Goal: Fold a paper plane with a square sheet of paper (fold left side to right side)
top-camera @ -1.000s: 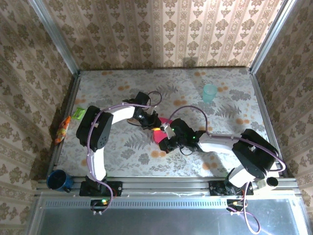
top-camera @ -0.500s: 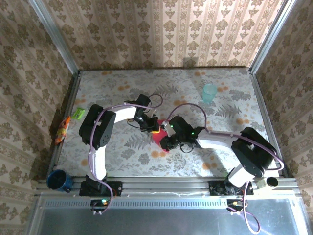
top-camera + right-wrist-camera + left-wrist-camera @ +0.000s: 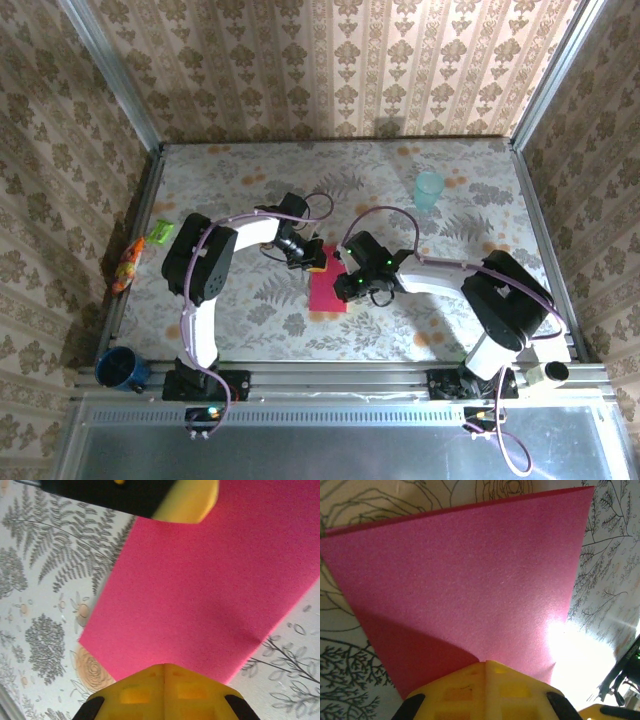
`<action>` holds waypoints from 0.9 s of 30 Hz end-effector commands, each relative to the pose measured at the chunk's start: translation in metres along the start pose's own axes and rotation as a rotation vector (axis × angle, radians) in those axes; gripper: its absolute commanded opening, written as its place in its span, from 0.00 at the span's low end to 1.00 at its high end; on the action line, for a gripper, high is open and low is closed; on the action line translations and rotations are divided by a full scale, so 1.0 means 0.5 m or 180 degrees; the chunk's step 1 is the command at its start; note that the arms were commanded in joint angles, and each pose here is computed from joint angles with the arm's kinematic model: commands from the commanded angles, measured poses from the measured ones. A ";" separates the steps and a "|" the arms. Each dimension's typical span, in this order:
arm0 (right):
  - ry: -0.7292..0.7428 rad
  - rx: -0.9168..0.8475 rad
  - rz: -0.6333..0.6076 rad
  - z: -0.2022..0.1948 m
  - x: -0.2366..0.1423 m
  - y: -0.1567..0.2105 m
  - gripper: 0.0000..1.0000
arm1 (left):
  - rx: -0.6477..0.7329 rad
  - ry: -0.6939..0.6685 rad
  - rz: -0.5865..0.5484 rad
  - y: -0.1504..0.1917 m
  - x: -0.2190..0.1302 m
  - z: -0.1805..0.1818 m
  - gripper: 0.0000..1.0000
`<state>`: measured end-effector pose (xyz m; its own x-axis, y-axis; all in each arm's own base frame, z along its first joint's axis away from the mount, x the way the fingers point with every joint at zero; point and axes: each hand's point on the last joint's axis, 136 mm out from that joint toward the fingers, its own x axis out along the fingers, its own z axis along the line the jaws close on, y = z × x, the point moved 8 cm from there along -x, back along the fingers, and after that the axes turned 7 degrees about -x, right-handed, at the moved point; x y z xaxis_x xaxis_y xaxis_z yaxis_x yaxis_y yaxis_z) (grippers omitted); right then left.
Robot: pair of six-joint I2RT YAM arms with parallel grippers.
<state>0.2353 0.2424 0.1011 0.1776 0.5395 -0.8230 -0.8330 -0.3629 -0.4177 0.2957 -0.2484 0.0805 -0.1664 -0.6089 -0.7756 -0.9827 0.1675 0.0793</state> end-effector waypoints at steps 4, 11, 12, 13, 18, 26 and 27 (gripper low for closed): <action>0.0107 0.0073 0.0004 -0.014 -0.004 -0.004 0.00 | -0.0142 -0.0478 0.0197 0.029 0.030 0.049 0.02; -0.0060 -0.0298 -0.0471 0.013 -0.053 -0.007 0.27 | -0.0132 -0.0406 0.0186 0.028 0.024 0.040 0.02; -0.0022 -0.0363 -0.0508 0.016 -0.061 -0.004 0.30 | -0.0129 -0.0359 0.0177 0.027 0.021 0.034 0.02; 0.0010 -0.0389 -0.0531 0.015 -0.068 -0.001 0.32 | -0.0119 -0.0314 0.0163 0.026 0.017 0.027 0.02; -0.0053 -0.0228 -0.0521 0.003 -0.077 0.006 0.34 | 0.0030 -0.0049 -0.0070 0.012 -0.035 -0.031 0.03; -0.0544 0.0375 -0.0647 -0.028 -0.062 -0.029 0.21 | 0.0100 0.0120 -0.0506 0.017 -0.135 -0.063 0.28; -0.0583 0.0450 -0.0654 -0.035 -0.059 -0.033 0.21 | 0.0077 0.0107 -0.0522 0.024 -0.141 -0.056 0.32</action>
<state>0.2466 0.2178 0.1281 0.2927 0.6667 -0.6855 -0.8197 -0.1942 -0.5389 0.2981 -0.2394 0.1451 -0.0352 -0.6611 -0.7495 -0.9916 0.1167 -0.0563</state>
